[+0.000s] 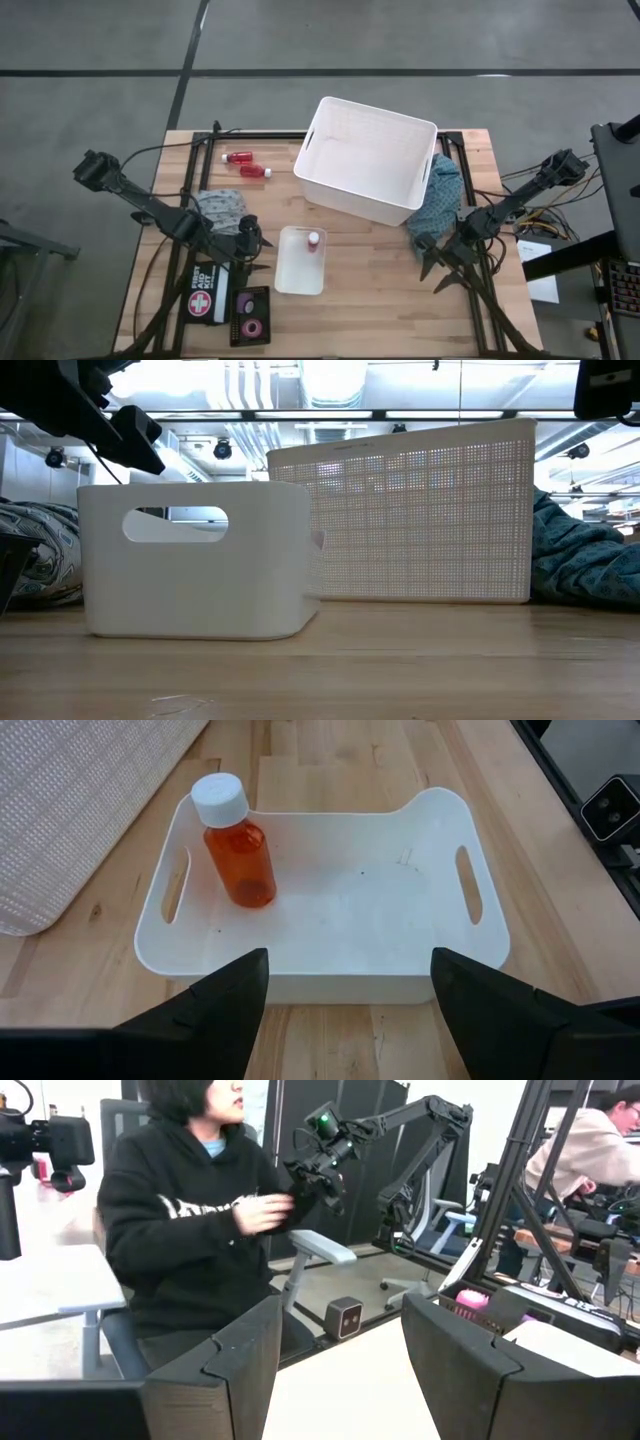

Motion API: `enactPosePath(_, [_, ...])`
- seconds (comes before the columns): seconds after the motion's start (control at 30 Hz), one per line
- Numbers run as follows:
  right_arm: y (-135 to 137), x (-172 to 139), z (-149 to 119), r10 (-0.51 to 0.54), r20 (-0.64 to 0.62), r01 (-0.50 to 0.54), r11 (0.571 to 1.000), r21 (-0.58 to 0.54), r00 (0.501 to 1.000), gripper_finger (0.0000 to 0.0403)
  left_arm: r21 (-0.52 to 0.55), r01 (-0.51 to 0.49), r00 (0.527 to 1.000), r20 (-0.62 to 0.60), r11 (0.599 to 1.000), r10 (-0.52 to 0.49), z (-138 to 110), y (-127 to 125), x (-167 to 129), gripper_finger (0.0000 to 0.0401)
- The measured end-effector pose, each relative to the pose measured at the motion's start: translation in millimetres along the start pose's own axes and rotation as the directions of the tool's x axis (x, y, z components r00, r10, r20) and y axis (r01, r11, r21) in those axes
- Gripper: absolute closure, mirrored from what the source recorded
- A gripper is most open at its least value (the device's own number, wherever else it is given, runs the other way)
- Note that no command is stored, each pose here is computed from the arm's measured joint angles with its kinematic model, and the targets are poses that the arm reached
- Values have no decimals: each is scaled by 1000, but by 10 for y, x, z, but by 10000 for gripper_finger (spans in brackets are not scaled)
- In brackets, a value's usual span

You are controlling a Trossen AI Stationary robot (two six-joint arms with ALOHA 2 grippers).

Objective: Pick & Place Medicine items
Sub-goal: Put the bottom red medicine bottle into the small white bin

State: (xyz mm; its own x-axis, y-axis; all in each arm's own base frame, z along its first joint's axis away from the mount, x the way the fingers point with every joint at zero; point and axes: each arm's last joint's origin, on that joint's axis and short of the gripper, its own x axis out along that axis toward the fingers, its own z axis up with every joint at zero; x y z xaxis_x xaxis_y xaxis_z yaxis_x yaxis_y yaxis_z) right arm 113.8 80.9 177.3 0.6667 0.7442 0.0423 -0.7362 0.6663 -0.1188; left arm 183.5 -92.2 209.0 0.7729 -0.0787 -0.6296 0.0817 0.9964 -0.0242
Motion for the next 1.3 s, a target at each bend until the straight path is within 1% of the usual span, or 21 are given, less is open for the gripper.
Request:
enactPosePath(0.2, [0, 0, 1, 0, 0, 0, 1000, 0, 1000, 197, 0, -14, 1000, 7, 1000, 14, 3, 3, 0, 114])
enactPosePath(0.37, [-1, 0, 1, -1, 0, 1, 1000, 1, 1000, 197, -14, -118, 992, 31, 993, 118, 6, 36, -2, 114])
enactPosePath(0.47, [-1, 1, 1, -1, 0, 1, 1000, 0, 1000, 197, 1, -216, 975, 59, 976, 215, 50, 86, -11, 114])
enactPosePath(0.53, [0, 1, 0, 0, 0, 0, 1000, 2, 1000, 197, -41, -267, 959, 87, 963, 270, 147, 139, -33, 114])
enactPosePath(0.6, [-1, 1, 0, -1, 0, 1, 1000, 0, 1000, 197, -57, -293, 952, 76, 954, 297, 223, 194, -60, 114])
enactPosePath(0.67, [-1, 1, 0, 0, -1, 0, 1000, 2, 1000, 197, -81, -300, 949, 78, 950, 306, 306, 235, -87, 114])
enactPosePath(0.73, [-1, 1, 0, 0, -1, 0, 1000, 0, 1000, 197, -131, -309, 942, 92, 942, 322, 390, 279, -111, 114])
enactPosePath(0.83, [0, 1, 0, 0, -1, 0, 1000, 2, 1000, 197, -215, -330, 928, 105, 919, 358, 514, 379, -152, 114])
enactPosePath(0.9, [-1, 1, 0, 0, -1, 0, 1000, 0, 1000, 197, -237, -361, 919, 73, 902, 387, 575, 464, -195, 114])
enactPosePath(1.0, [-1, 1, 1, 0, 0, 0, 1000, 0, 1000, 197, -246, -393, 916, -19, 886, 401, 613, 601, -260, 114])
enactPosePath(1.07, [0, 1, 0, 0, 0, 0, 1000, 1, 1000, 197, -284, -411, 909, -65, 866, 411, 645, 697, -309, 115])
enactPosePath(1.17, [-1, 0, 0, 0, 0, 0, 1000, 0, 1000, 197, -329, -435, 898, -98, 838, 428, 687, 838, -359, 115])
enactPosePath(1.3, [-1, 0, 1, -1, 0, 1, 1000, 0, 1000, 197, -283, -484, 875, -133, 828, 466, 702, 1027, -402, 115])
